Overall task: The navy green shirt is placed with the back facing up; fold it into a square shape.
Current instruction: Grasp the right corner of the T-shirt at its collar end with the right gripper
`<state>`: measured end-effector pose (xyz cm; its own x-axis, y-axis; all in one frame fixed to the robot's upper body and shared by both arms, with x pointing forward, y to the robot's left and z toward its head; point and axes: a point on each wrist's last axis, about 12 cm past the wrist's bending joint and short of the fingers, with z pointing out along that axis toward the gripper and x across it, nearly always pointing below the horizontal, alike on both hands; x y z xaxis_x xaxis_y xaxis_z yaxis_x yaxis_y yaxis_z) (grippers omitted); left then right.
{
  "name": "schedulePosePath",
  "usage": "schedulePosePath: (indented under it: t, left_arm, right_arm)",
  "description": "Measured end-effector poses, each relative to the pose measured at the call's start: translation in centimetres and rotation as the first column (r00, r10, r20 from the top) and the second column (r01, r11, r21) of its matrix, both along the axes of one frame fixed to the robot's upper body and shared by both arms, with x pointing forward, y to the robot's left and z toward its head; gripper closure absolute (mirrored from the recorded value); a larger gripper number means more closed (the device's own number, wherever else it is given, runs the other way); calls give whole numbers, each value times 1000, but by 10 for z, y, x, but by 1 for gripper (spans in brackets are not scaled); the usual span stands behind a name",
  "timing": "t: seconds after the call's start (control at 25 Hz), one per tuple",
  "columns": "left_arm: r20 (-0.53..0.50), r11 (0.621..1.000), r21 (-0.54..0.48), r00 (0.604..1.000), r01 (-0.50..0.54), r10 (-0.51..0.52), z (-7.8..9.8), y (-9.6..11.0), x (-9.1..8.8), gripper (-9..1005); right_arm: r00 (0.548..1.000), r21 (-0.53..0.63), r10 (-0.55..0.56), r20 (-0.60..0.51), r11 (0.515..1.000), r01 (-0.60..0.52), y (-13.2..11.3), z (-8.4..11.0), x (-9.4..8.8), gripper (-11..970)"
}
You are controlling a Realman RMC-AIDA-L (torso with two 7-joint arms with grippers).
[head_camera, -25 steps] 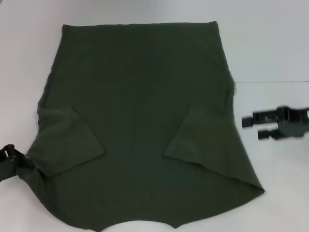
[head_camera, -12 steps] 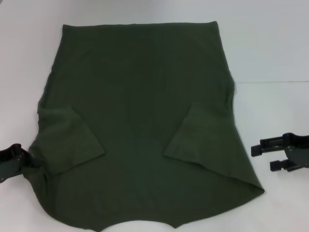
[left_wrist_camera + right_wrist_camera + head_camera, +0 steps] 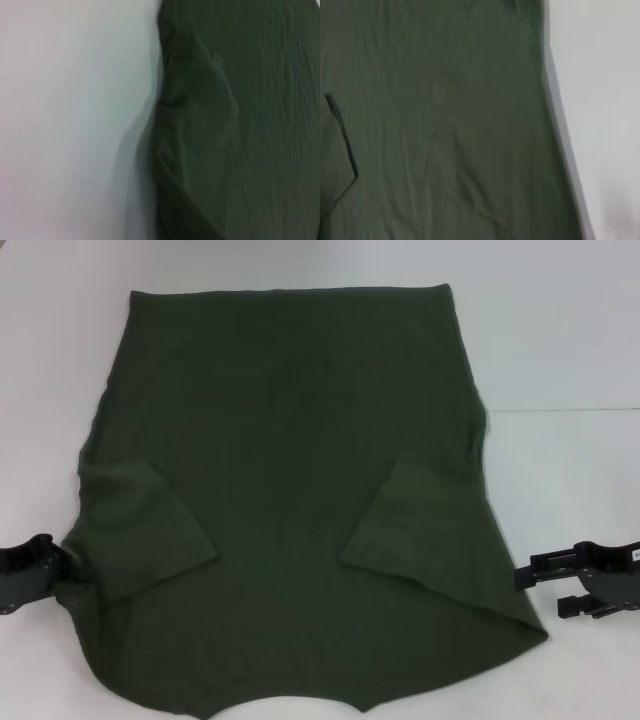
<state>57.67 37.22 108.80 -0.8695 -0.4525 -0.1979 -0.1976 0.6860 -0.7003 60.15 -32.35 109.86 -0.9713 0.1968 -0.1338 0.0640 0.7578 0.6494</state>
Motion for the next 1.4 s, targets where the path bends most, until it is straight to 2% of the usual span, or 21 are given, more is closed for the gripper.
schedulePosePath:
  t: [0.88, 1.4]
  left_arm:
    - [7, 1000, -2, 1000, 11, -11, 1, -4, 3, 980]
    - [25, 1000, -16, 1000, 8, -8, 2, -4, 3, 980]
  right_arm:
    - [999, -41, 48, 9, 998, -47, 21, -10, 3, 60]
    - [998, -27, 70, 11, 997, -69, 34, -11, 4, 60]
